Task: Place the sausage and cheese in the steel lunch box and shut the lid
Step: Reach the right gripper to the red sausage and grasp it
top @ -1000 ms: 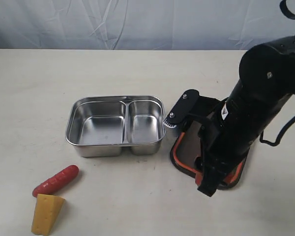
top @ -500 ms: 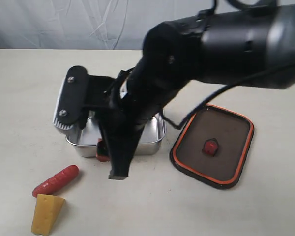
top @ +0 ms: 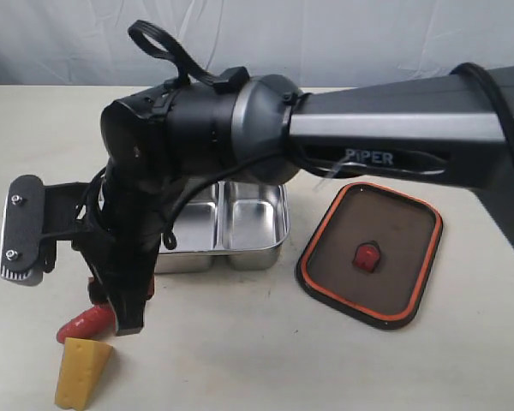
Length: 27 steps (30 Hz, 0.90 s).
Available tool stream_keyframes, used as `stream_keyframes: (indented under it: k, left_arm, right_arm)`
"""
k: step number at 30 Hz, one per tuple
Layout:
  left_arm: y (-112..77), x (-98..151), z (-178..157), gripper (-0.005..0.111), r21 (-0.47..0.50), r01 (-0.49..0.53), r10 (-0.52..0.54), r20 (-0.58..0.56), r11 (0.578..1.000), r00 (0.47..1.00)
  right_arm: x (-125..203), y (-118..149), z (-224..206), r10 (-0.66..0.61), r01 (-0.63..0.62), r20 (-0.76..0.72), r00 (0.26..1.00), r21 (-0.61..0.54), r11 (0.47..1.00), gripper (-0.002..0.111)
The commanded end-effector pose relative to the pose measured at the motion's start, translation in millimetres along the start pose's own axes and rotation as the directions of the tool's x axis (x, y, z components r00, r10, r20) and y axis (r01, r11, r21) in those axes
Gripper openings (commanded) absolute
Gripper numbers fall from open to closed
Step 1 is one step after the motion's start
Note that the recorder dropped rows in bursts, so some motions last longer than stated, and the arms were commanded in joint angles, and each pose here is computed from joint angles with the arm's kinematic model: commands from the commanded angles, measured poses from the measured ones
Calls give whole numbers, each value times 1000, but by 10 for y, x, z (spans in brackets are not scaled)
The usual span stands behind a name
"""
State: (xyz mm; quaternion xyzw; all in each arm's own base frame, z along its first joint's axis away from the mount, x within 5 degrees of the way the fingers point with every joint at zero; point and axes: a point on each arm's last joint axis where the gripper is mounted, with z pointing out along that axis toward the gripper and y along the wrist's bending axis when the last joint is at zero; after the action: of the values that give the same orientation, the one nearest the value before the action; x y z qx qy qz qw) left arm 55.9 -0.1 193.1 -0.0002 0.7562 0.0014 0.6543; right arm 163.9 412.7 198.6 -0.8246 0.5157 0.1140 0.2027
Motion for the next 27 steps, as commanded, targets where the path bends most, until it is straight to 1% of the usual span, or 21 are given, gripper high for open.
stream_keyframes:
  k: [1, 7, 14, 22, 26, 27]
  left_arm:
    - [-2, 5, -2, 0, 3, 4, -4, 4, 1000, 1000]
    - [-2, 5, -2, 0, 3, 4, -4, 4, 1000, 1000]
    - [-2, 5, -2, 0, 3, 4, -4, 4, 1000, 1000]
    - [-2, 5, -2, 0, 3, 4, -4, 4, 1000, 1000]
    - [-2, 5, -2, 0, 3, 4, -4, 4, 1000, 1000]
    - [-2, 5, -2, 0, 3, 4, -4, 4, 1000, 1000]
  right_arm:
    - [28, -1, 113, -100, 100, -43, 994, 2, 995, 58]
    - [-34, 79, 253, -190, 190, -52, 980, 3, 982, 58]
    - [-35, 116, 472, -230, 232, -66, 971, 15, 973, 58]
    - [-13, 89, 675, -238, 241, -64, 969, 38, 970, 58]
    - [15, 104, 743, -237, 239, -72, 969, 24, 971, 58]
    - [21, 107, 752, -237, 239, -74, 969, 21, 971, 56]
